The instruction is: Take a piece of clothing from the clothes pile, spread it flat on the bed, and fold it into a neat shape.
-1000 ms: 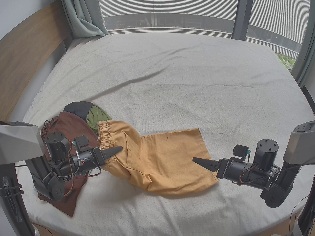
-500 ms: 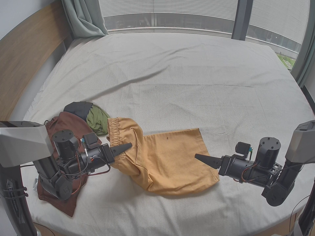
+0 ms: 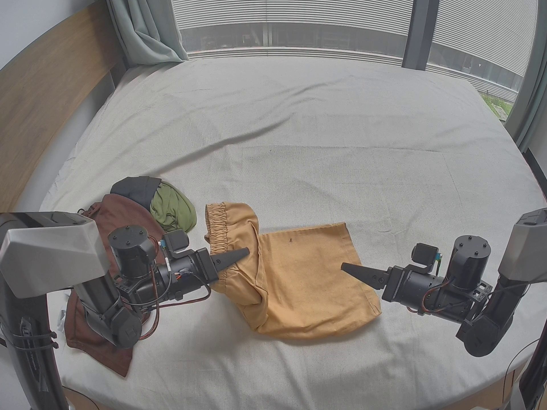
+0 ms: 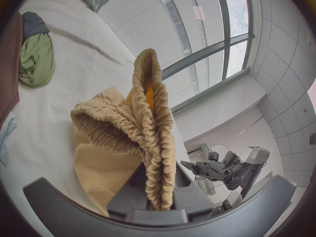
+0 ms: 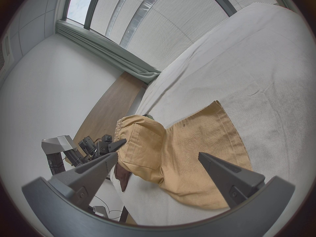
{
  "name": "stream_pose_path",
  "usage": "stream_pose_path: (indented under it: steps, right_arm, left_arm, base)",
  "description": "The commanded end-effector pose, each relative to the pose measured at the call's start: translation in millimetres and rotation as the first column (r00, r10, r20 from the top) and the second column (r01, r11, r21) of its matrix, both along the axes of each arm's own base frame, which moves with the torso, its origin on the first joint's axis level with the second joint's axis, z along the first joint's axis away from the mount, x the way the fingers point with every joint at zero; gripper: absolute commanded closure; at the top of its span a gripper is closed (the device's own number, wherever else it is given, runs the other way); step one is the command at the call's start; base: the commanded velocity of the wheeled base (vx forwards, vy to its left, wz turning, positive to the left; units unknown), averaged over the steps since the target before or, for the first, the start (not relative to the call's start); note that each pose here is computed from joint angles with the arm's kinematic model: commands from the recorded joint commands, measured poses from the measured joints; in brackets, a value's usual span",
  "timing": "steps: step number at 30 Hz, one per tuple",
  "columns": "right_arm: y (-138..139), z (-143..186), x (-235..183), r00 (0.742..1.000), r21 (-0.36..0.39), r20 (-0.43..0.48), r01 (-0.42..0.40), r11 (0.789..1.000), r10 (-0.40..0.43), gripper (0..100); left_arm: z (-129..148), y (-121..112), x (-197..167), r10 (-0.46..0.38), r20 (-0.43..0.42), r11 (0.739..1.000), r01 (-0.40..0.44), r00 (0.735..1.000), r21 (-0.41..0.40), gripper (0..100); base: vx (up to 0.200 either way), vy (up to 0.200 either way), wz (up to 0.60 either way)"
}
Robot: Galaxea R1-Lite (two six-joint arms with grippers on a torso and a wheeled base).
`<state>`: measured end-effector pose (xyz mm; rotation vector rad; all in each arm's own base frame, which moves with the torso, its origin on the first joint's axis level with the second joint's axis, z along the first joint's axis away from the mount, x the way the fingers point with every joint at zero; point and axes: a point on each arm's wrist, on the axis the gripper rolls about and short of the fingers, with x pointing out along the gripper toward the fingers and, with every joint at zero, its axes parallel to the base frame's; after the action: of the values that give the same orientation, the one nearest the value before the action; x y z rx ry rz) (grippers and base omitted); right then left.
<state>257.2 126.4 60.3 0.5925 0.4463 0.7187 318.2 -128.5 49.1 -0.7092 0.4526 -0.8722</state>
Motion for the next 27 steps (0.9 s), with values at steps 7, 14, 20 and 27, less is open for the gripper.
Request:
stream_pose_path:
  steps: [7, 14, 20, 27]
  right_arm:
    - [-8, 7, 7, 0.999, 0.016, 0.033, 0.034, 0.999, -0.034, 0]
    - [-10, 11, 10, 0.998, 0.022, 0.047, 0.043, 0.999, -0.044, 0]
    - [-11, 14, 11, 0.997, 0.027, 0.058, 0.05, 0.998, -0.052, 0]
    - [-12, 15, 13, 0.996, 0.03, 0.065, 0.055, 0.998, -0.056, 0]
  left_arm:
    - [-7, -25, 6, -0.04, -0.002, 0.999, 0.04, 0.999, -0.017, 100]
    - [-17, -47, 12, -0.077, -0.011, 0.997, 0.076, 0.997, -0.031, 100]
    - [-19, -63, 12, -0.104, -0.035, 0.993, 0.102, 0.994, -0.065, 100]
    - [-24, -78, 12, -0.116, -0.061, 0.99, 0.11, 0.991, -0.089, 100]
  base:
    - [0.0, 0.0, 0.0]
    - [0.0, 0.0, 0.0]
    - [0.0, 0.0, 0.0]
    - [0.0, 0.0, 0.0]
